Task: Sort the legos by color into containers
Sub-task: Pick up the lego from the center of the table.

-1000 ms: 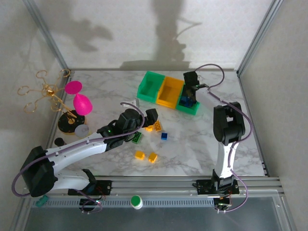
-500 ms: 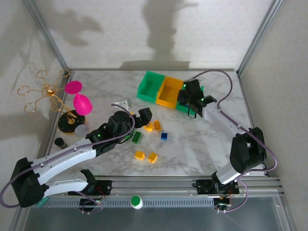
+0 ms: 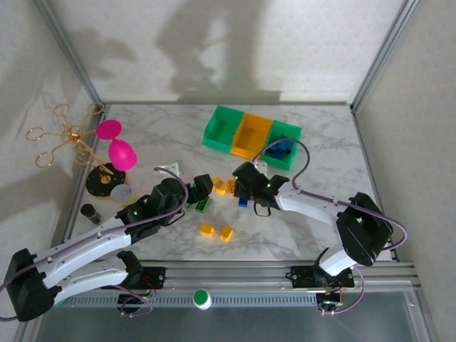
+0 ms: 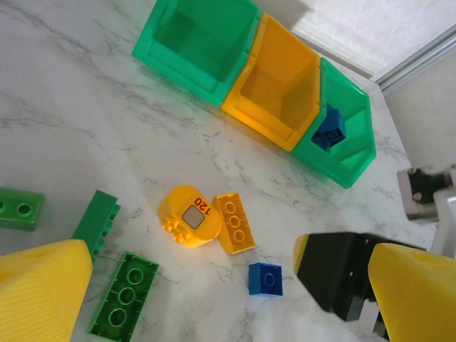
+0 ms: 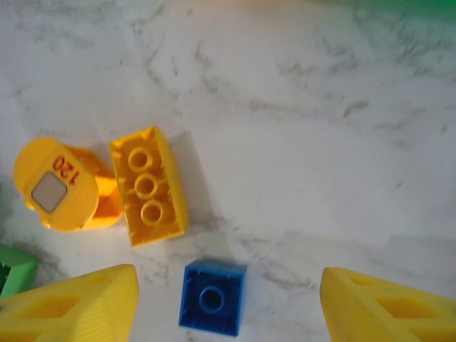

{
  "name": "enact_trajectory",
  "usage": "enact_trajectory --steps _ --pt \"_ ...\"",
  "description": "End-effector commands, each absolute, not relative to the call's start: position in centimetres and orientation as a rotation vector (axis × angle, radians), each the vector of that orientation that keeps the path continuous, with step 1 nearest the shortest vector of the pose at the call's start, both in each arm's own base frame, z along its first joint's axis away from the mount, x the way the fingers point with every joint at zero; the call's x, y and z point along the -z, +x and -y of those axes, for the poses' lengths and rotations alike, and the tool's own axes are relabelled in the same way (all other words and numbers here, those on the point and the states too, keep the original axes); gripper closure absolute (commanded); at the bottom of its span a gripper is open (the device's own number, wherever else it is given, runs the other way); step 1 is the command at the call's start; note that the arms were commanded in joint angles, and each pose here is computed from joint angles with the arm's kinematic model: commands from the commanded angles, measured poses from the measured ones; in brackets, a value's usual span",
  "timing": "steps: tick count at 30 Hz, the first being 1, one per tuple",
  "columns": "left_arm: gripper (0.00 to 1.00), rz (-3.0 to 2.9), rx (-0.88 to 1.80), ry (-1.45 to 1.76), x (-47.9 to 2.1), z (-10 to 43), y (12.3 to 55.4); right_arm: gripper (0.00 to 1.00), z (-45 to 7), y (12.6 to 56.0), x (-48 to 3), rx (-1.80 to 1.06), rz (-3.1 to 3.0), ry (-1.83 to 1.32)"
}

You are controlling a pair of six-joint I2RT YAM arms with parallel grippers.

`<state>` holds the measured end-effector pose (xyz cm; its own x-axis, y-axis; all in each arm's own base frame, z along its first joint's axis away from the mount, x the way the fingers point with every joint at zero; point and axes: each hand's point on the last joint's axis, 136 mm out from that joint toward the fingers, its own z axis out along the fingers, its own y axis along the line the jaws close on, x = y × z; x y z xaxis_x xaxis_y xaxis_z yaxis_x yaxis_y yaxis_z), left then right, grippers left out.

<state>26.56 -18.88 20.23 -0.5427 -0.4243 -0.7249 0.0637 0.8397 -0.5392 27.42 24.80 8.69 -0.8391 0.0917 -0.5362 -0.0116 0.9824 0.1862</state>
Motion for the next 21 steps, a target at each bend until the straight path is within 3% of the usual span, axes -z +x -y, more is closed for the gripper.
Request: enact_trajectory --steps 1,10,21 --pt "0.00 -2.058 0.602 -0.309 -19.2 17.5 26.4 0.31 -25.2 26.5 -6.3 -0.236 -2.588 0.131" --pt "0.00 -2.075 0.580 -0.297 -18.6 17.5 26.4 0.36 -26.6 26.1 -3.4 -0.176 -2.638 0.074" --pt "0.00 -2.070 0.595 -0.304 -18.6 17.5 26.3 0.53 -27.0 26.1 -2.7 -0.157 -2.644 0.048"
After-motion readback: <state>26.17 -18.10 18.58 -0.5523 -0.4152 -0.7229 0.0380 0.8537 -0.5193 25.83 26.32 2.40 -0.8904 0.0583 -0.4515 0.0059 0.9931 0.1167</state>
